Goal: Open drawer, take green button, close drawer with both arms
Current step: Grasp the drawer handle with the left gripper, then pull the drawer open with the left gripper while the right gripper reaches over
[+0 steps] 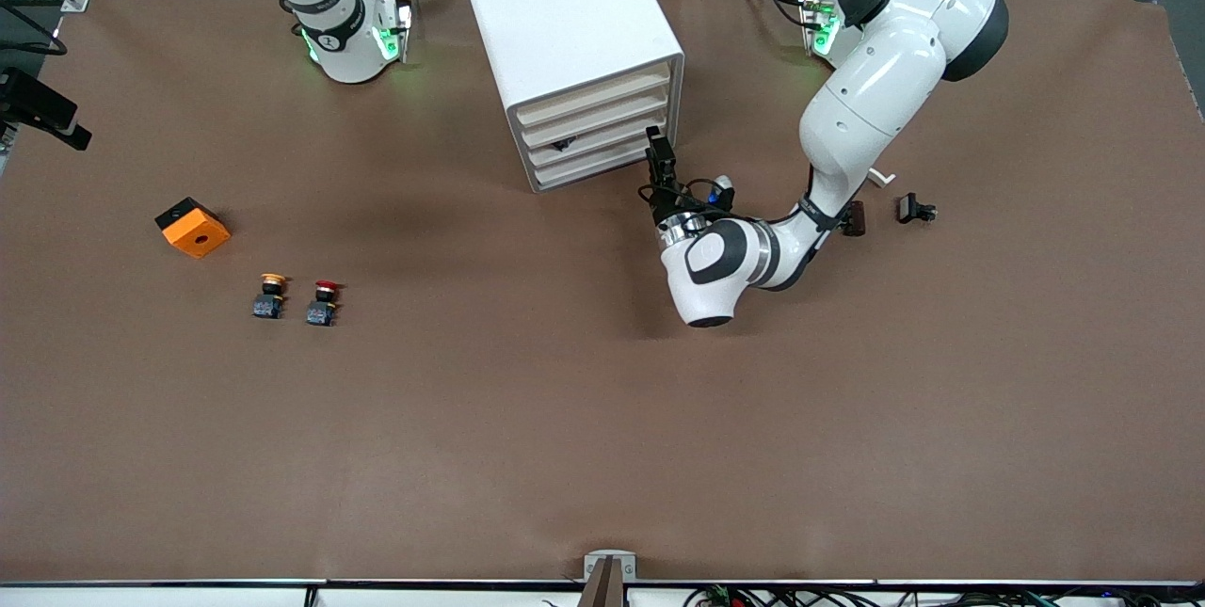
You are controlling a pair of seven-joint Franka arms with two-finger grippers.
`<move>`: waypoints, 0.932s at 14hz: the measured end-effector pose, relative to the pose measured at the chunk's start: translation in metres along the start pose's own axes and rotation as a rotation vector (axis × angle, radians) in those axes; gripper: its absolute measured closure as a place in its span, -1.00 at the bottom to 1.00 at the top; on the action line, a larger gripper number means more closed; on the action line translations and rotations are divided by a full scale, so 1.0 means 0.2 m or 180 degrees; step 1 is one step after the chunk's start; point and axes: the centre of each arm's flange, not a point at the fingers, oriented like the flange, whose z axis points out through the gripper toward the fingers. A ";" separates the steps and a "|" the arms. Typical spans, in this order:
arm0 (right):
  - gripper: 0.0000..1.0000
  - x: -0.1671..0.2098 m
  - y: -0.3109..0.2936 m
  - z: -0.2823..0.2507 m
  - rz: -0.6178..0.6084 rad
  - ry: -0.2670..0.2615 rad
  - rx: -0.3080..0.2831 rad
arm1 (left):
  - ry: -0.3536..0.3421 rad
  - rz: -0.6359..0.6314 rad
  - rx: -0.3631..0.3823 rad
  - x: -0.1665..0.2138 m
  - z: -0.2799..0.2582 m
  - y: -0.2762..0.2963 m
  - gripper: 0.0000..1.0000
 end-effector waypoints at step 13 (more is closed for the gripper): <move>-1.00 0.00 -0.01 0.00 -0.0008 -0.0007 -0.0001 | 0.0112 -0.0208 0.0072 -0.06 0.14 0.07 0.71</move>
